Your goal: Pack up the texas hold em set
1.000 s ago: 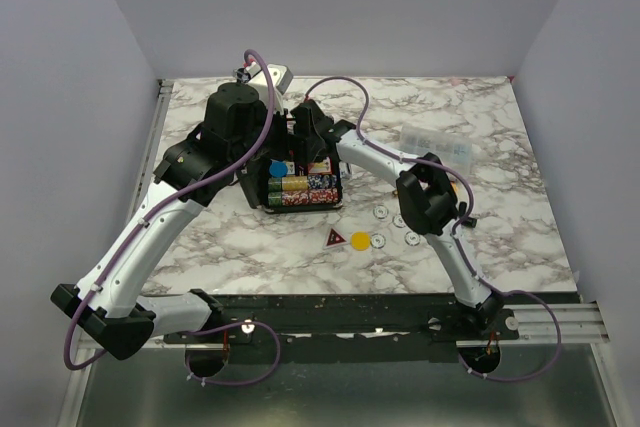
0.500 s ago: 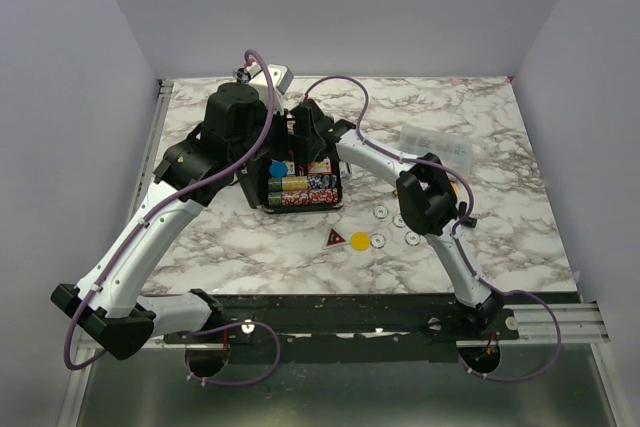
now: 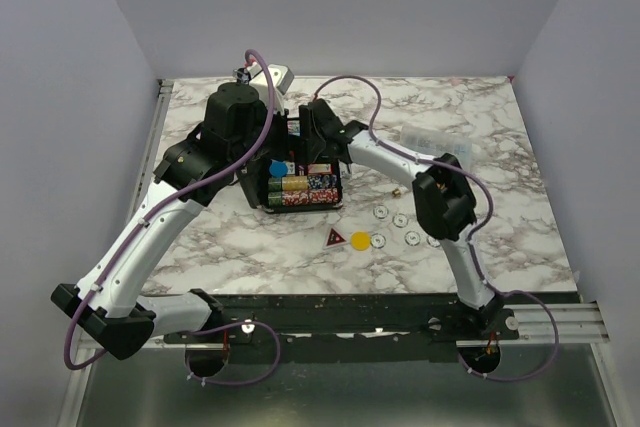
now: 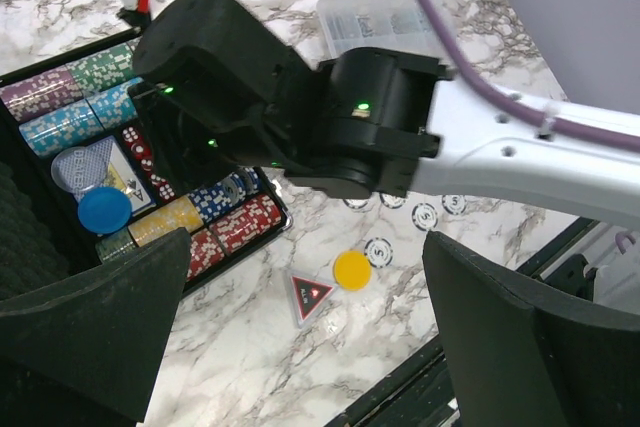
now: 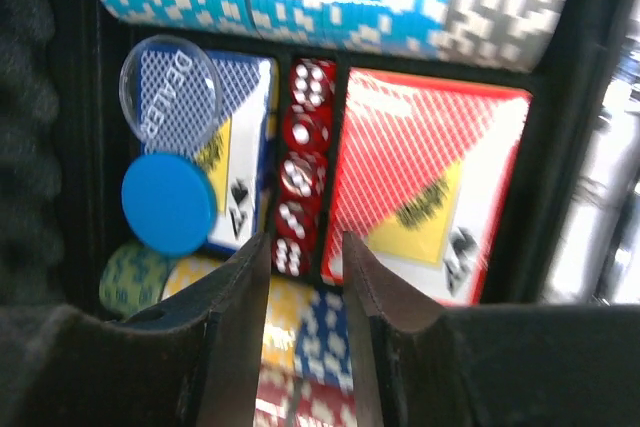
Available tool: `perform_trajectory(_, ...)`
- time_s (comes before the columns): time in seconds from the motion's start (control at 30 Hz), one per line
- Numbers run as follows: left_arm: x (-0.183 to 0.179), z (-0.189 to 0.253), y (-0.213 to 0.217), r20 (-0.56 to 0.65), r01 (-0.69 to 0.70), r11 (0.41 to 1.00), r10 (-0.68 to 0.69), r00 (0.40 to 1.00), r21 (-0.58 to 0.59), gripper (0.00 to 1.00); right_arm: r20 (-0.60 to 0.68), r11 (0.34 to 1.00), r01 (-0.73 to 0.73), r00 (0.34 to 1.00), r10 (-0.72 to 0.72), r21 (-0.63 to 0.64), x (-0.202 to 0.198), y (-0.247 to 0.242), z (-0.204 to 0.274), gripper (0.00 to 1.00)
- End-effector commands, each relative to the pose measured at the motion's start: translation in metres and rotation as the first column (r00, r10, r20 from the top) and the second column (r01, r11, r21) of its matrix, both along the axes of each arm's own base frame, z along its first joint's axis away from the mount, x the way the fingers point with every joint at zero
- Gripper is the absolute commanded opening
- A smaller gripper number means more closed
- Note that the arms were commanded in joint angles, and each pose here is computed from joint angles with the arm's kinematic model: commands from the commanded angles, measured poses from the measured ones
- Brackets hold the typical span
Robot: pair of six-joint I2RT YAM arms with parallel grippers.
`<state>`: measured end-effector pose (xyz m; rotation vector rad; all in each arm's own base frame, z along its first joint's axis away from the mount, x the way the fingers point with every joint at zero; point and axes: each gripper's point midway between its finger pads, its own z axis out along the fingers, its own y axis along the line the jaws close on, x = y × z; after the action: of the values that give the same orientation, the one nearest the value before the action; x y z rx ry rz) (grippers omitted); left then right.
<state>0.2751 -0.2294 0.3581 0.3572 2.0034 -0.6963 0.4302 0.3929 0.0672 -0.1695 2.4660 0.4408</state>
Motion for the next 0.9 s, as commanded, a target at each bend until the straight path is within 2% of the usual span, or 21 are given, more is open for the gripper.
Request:
perform_trajectory(0.0, -0.003, 0.008, -0.003, 0.013, 0.027, 0.999, -0.027, 1.000, -0.022, 0.99, 0.109, 0.995, 0.031, 0.993, -0.042, 0.093, -0.002, -0.022, 0.078, 0.39)
perform_trajectory(0.13, -0.005, 0.008, -0.005, 0.011, 0.040, 0.999, -0.040, 0.999, -0.030, 0.99, 0.153, 0.995, 0.064, 0.985, -0.076, 0.083, -0.021, -0.057, 0.098, 0.48)
perform_trajectory(0.27, -0.006, 0.008, -0.007, 0.009, 0.049, 0.998, -0.049, 0.999, -0.035, 0.99, 0.128, 0.994, 0.106, 0.986, -0.107, 0.015, -0.052, -0.097, 0.086, 0.61)
perform_trajectory(0.43, -0.007, 0.007, -0.008, 0.003, 0.055, 0.998, -0.055, 0.998, -0.037, 0.99, 0.031, 0.999, 0.019, 0.999, -0.018, -0.027, -0.106, -0.120, 0.052, 0.93)
perform_trajectory(0.5, -0.007, 0.007, -0.009, 0.001, 0.058, 0.998, -0.058, 0.998, -0.038, 0.99, 0.028, 0.998, -0.037, 0.999, 0.038, -0.042, -0.127, -0.121, 0.040, 1.00)
perform_trajectory(0.63, -0.005, 0.003, -0.011, -0.009, 0.061, 0.998, -0.061, 0.998, -0.035, 0.99, 0.067, 0.983, -0.166, 0.983, 0.171, -0.080, -0.153, -0.102, 0.035, 1.00)
perform_trajectory(0.87, 0.001, 0.000, -0.005, 0.005, 0.025, 1.000, -0.025, 1.000, -0.009, 0.99, 0.062, 0.921, -0.360, 0.926, 0.373, -0.150, -0.183, -0.059, 0.009, 1.00)
